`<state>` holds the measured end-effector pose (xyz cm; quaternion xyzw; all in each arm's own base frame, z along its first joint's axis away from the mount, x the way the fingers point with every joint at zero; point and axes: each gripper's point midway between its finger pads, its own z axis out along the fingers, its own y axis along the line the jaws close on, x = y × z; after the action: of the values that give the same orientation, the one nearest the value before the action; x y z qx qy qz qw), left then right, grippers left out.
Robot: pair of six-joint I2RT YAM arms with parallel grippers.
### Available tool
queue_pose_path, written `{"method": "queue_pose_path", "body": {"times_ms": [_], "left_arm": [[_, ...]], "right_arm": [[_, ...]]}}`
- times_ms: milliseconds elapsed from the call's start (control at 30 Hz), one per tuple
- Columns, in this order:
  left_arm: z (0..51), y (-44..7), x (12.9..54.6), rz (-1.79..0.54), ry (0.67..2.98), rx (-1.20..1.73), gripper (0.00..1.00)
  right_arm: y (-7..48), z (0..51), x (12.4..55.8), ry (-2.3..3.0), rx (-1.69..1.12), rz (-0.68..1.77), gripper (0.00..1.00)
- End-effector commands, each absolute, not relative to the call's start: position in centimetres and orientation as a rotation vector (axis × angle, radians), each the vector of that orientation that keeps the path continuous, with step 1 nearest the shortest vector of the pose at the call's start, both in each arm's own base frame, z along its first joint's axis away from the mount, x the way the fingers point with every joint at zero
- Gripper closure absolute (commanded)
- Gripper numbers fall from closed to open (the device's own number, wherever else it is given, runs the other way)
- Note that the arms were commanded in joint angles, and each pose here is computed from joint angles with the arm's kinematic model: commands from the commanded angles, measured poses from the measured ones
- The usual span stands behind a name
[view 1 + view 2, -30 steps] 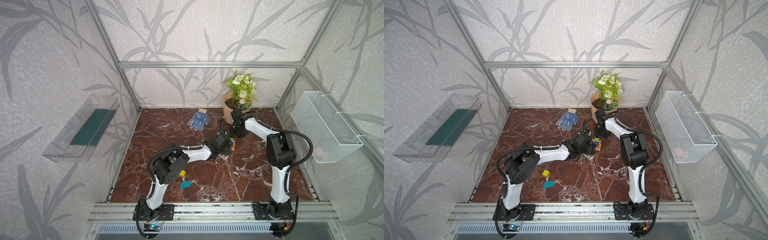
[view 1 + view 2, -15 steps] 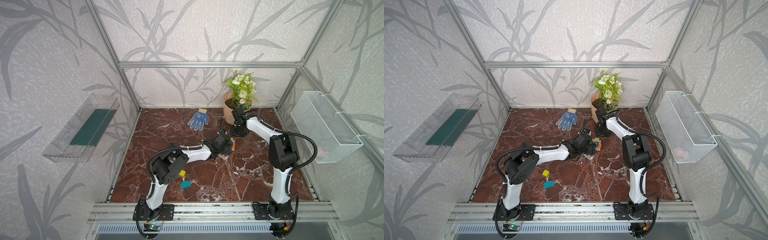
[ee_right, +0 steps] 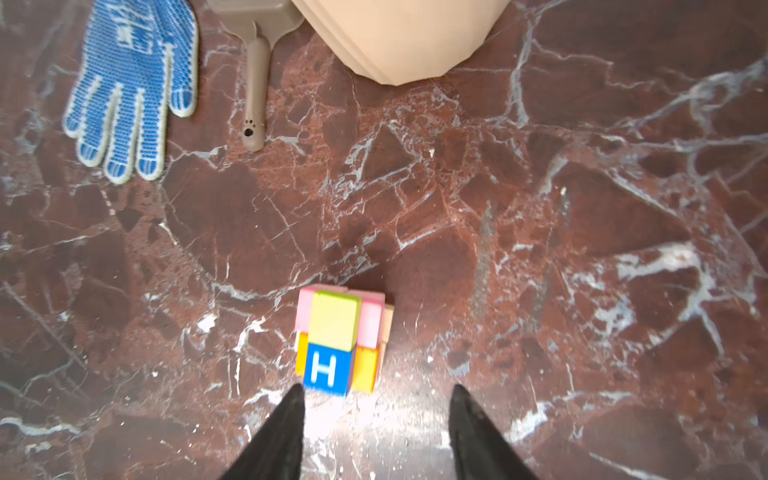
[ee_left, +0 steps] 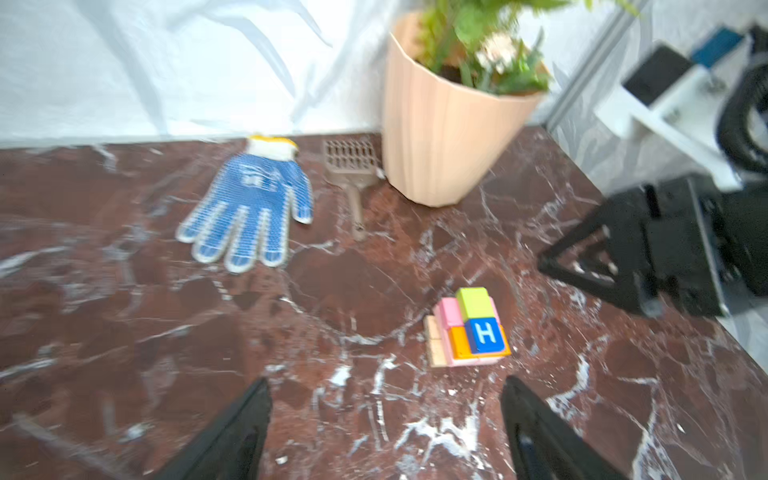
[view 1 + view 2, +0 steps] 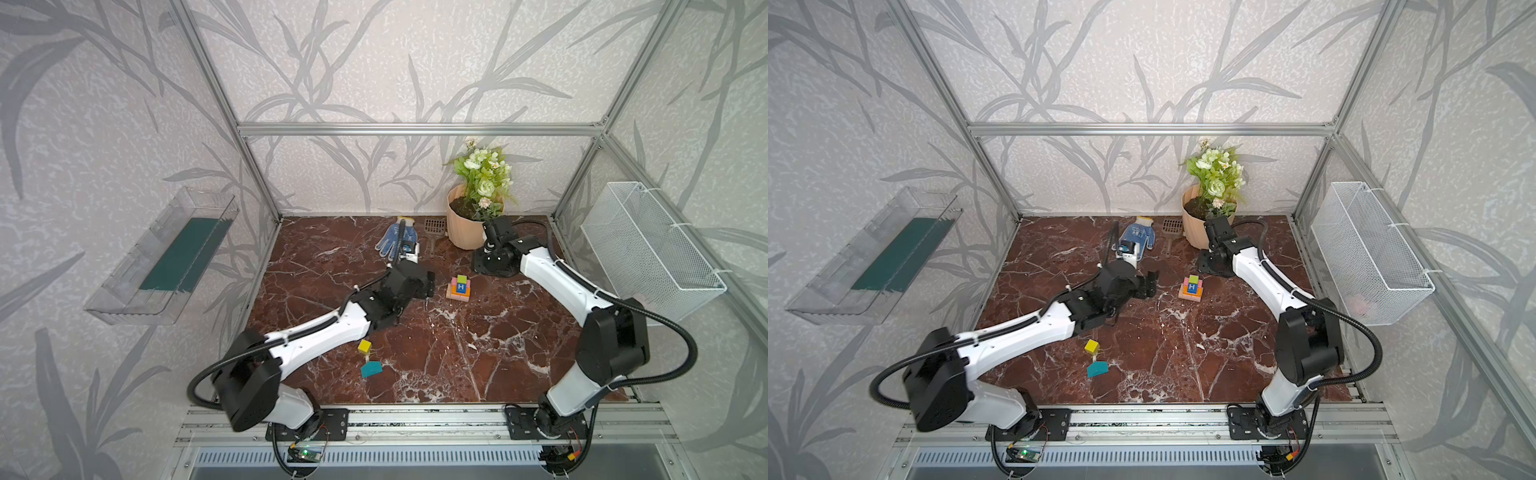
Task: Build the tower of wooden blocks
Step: 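Raise both grippers away from the stack, then move the right gripper to the small yellow cube and close on it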
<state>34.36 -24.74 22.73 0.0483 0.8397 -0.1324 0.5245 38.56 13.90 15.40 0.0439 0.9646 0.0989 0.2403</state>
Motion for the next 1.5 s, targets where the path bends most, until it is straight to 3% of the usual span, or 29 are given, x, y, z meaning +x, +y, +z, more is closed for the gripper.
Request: {"method": "queue_pose_path", "body": {"times_ms": [0, 67, 200, 267, 433, 633, 1133, 1467], "left_arm": [[21.7, -14.4, 34.0, 0.046, 2.009, -0.022, 0.1], [21.1, -8.4, 33.3, 0.151, 1.992, -0.16, 0.01], [18.0, 1.9, 30.7, 0.29, 1.954, -0.481, 0.01], [16.5, 4.1, 29.4, 0.292, 1.919, -0.614, 0.0], [15.1, 6.0, 27.9, 0.283, 1.86, -0.726, 0.01], [15.2, 6.3, 27.2, 0.258, 1.81, -0.758, 0.01], [15.3, 6.7, 25.8, 0.215, 1.737, -0.787, 0.0], [15.3, 6.6, 26.0, 0.215, 1.743, -0.782, 0.01]], "right_arm": [[17.0, 17.4, 37.4, 2.564, 0.03, 0.38, 0.39], [19.2, 17.8, 36.0, 2.552, -0.04, 0.416, 0.37], [26.2, 18.0, 32.9, 2.535, -0.24, 0.54, 0.33], [30.4, 17.9, 31.2, 2.531, -0.372, 0.597, 0.32], [39.1, 15.6, 26.6, 2.559, -0.693, 0.682, 0.31], [43.9, 11.7, 23.3, 2.605, -0.936, 0.723, 0.32], [48.0, 4.9, 19.9, 2.679, -1.214, 0.646, 0.39], [48.8, 3.2, 19.1, 2.678, -1.296, 0.544, 0.45]]}}
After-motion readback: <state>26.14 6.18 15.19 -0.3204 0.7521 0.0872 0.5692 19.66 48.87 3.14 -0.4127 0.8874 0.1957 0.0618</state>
